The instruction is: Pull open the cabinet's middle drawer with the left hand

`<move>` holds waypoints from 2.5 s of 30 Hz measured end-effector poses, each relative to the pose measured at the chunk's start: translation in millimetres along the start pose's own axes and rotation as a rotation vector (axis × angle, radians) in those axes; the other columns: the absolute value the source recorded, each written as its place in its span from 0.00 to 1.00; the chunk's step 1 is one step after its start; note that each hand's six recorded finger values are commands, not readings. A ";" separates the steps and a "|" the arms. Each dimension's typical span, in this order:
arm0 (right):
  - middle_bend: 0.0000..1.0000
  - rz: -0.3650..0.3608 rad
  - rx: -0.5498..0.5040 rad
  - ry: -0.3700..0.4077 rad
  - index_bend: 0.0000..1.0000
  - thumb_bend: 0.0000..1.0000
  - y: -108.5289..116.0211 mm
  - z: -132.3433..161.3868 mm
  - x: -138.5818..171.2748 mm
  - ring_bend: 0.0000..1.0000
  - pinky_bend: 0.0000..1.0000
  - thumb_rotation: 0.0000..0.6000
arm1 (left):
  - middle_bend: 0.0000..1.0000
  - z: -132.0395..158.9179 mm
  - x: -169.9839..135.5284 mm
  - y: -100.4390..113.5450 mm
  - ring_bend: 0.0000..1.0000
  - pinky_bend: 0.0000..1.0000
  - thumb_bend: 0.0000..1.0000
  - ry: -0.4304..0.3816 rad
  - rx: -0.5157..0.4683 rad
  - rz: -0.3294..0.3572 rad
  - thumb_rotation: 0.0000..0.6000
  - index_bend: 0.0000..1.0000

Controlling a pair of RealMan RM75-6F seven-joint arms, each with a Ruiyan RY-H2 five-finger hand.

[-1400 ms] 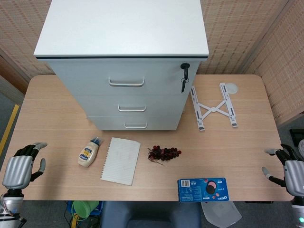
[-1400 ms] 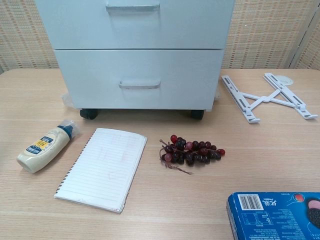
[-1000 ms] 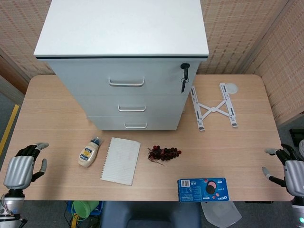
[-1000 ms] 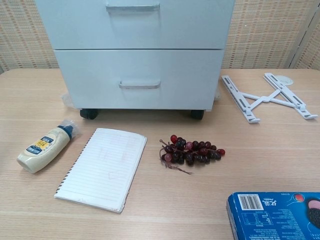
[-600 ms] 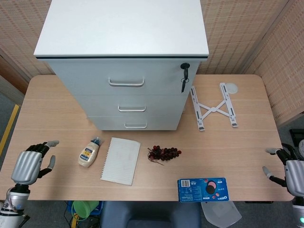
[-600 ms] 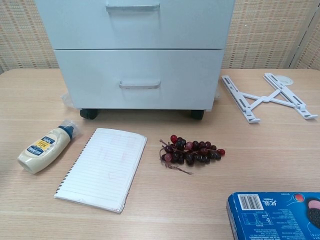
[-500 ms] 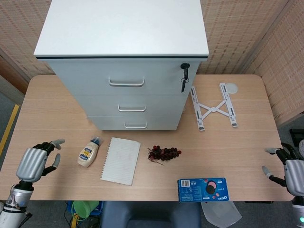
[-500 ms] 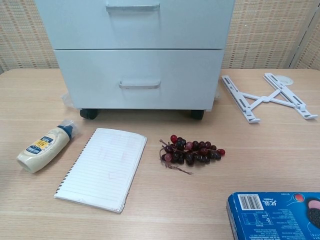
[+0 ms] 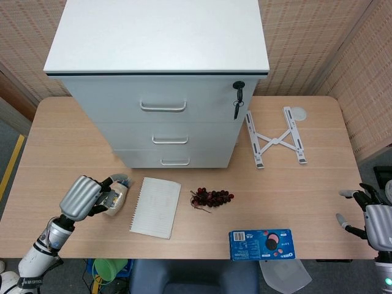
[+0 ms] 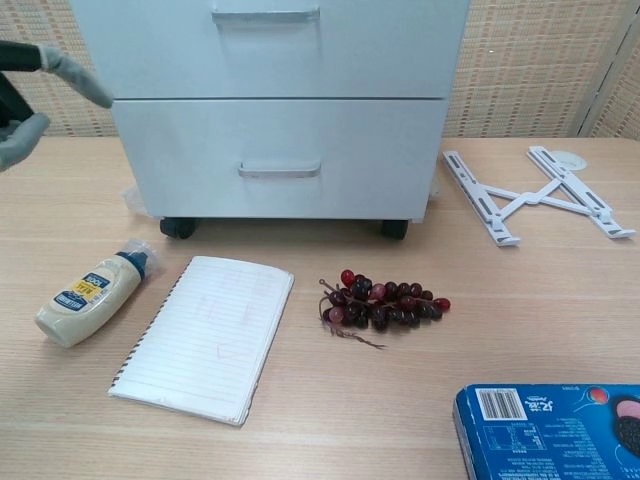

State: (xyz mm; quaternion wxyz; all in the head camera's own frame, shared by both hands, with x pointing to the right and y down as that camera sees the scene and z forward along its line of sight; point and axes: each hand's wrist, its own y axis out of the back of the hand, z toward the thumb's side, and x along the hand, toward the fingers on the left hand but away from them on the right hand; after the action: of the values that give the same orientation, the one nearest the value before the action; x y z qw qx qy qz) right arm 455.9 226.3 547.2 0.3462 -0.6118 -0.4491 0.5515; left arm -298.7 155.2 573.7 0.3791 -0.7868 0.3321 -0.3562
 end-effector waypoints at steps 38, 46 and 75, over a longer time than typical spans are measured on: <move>0.39 0.008 -0.029 0.000 0.33 0.20 -5.5 -12.7 -0.5 0.33 0.44 1.00 | 0.97 73.3 102.8 16.7 1.00 1.00 0.74 0.075 -0.040 0.042 1.00 0.16; 0.39 0.006 -0.031 -0.004 0.33 0.20 -5.4 -15.4 1.0 0.33 0.44 1.00 | 0.97 72.6 113.8 17.1 1.00 1.00 0.74 0.092 -0.036 0.042 1.00 0.18; 0.39 0.006 -0.029 -0.014 0.33 0.20 -5.4 -18.4 3.3 0.33 0.44 1.00 | 0.97 70.4 104.6 16.4 1.00 1.00 0.74 0.107 -0.026 0.022 1.00 0.24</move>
State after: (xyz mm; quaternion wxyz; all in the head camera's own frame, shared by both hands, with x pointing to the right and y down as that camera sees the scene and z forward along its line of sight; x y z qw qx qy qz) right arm 473.1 232.7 553.8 0.3326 -0.6140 -0.4576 0.5505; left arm -190.6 89.6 560.0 0.3542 -0.7679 0.3650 -0.3894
